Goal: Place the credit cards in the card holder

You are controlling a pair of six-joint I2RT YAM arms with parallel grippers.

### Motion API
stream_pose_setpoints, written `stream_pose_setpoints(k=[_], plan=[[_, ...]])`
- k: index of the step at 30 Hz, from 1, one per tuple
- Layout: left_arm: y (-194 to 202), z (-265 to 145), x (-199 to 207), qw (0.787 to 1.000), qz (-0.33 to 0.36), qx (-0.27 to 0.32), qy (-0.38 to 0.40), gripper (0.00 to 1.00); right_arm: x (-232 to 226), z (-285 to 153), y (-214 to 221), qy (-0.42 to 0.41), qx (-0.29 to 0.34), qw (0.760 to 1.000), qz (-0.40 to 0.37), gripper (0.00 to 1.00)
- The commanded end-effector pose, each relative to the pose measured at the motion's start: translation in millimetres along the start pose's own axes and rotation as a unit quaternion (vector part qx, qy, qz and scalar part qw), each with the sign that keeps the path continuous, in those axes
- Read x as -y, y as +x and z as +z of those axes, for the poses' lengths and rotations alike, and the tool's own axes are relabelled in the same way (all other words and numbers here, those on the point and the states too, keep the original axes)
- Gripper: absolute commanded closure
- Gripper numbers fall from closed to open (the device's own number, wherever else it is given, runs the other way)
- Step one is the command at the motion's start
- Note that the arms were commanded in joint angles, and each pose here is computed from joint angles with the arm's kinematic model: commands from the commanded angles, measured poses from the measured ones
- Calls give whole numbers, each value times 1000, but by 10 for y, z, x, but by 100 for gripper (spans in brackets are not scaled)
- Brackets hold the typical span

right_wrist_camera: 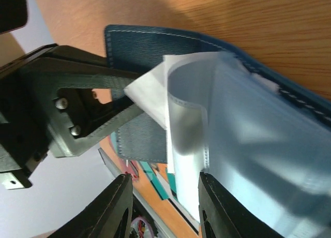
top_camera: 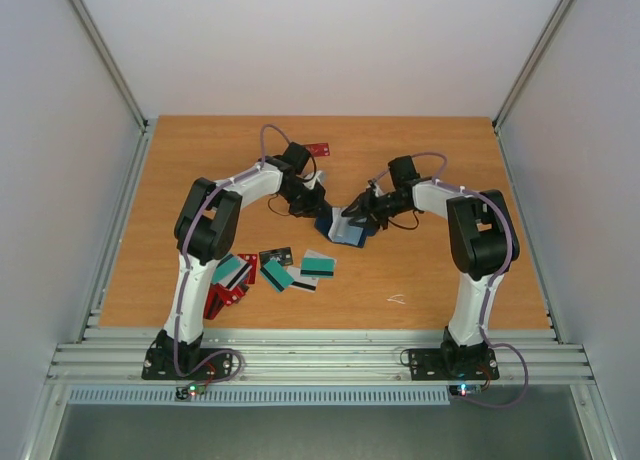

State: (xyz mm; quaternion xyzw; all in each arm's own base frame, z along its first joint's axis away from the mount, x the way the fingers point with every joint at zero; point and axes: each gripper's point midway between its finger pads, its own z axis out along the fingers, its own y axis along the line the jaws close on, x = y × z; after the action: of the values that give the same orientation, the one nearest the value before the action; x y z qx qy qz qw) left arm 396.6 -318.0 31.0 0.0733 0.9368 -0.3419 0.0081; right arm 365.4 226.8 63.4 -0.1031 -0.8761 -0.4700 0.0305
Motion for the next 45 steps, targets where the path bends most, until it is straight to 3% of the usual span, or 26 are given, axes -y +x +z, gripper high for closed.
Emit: stream_pose_setpoints(k=[1,16,27,30,37,45], plan=[[33,92,-100,1000,-16,-14,-11,100,-210,55,-18,-28,-11,999,-28,64],[88,81,12,999,-20,-28,12,100,-458,239,-128,-91,-35,994,-44,63],[111,31,75,998,-46,-26,44,94,-328,327,-172,-78,-34,996,-20,63],[113,-30,66,997,-56,-18,49,86,-263,364,-169,-73,-37,997,-12,63],[164,-313,10,996,-69,3,51,57,-177,428,-220,-64,-40,997,-1,63],[294,-726,8,999,-42,29,0,39,-88,481,-202,-59,-47,997,5,63]])
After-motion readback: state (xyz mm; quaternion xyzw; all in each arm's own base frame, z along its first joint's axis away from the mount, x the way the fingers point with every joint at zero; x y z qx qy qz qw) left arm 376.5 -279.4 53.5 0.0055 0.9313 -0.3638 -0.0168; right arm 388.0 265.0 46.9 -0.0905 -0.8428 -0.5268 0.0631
